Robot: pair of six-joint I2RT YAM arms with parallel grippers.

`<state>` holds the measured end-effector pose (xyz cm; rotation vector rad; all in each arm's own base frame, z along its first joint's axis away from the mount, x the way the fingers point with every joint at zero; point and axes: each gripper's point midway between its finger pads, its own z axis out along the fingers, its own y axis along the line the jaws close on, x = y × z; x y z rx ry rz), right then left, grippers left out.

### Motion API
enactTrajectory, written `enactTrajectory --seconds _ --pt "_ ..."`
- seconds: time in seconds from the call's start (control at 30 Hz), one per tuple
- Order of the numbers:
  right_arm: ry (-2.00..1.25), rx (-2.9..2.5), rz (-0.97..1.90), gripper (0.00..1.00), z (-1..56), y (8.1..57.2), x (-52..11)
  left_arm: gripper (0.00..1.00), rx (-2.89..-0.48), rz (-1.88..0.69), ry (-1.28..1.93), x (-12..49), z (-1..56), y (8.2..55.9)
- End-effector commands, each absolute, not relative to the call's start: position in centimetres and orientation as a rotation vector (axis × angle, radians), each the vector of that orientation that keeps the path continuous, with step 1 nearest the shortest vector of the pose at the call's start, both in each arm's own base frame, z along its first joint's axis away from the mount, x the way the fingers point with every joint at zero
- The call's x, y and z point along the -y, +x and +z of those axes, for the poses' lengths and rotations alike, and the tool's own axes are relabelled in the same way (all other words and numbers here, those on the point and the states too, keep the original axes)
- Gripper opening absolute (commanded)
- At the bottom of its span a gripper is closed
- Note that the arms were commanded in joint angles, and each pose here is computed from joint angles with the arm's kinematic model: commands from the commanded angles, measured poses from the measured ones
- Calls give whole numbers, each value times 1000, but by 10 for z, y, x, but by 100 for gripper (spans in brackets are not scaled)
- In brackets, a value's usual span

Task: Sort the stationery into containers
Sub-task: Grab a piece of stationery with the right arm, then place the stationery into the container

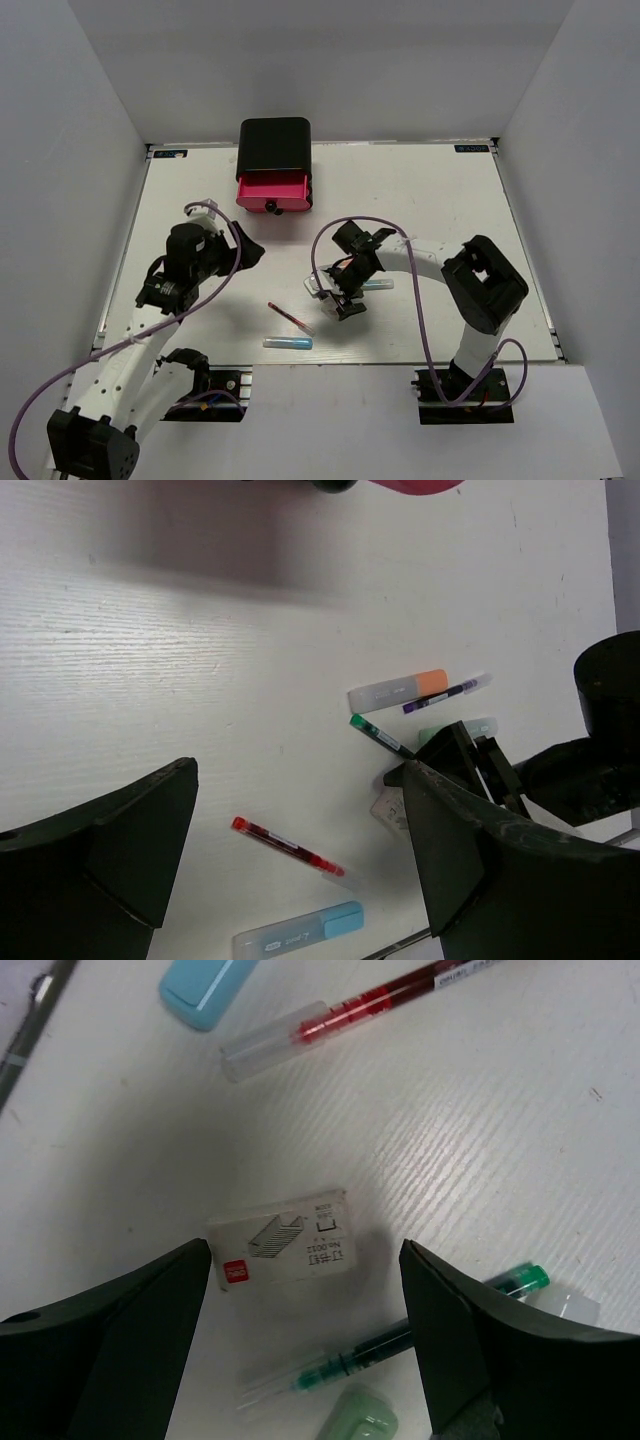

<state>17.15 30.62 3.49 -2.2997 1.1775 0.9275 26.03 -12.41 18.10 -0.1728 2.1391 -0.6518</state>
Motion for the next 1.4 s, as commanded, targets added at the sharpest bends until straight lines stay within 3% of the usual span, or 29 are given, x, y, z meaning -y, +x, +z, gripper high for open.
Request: enactTrajectory --seconds 0.0,0.2,0.3,0.5,0.53,0.87,1.3,1.37 --pt "-2313 -1180 840 82 32 186 -316 93 -2140 -662 -245 120 176 253" --pt "-2392 -1171 823 77 15 176 -306 93 -2156 -665 -288 118 164 248" --pt "-2404 -1174 822 70 10 172 -301 93 -2133 -677 -293 119 169 251" --pt "-2287 -1183 842 32 48 179 -318 93 -2123 -702 -306 123 163 256" --pt "-2241 -1203 837 31 57 184 -323 93 -2118 -709 -314 124 164 258" --pt "-1737 -1115 582 28 215 264 -374 93 -2061 -820 -310 141 156 276" --pt "-1542 -916 200 29 299 382 -407 93 -2064 -838 -311 145 153 282" --pt "-1554 -932 185 29 286 398 -411 93 -2055 -840 -308 146 155 283"
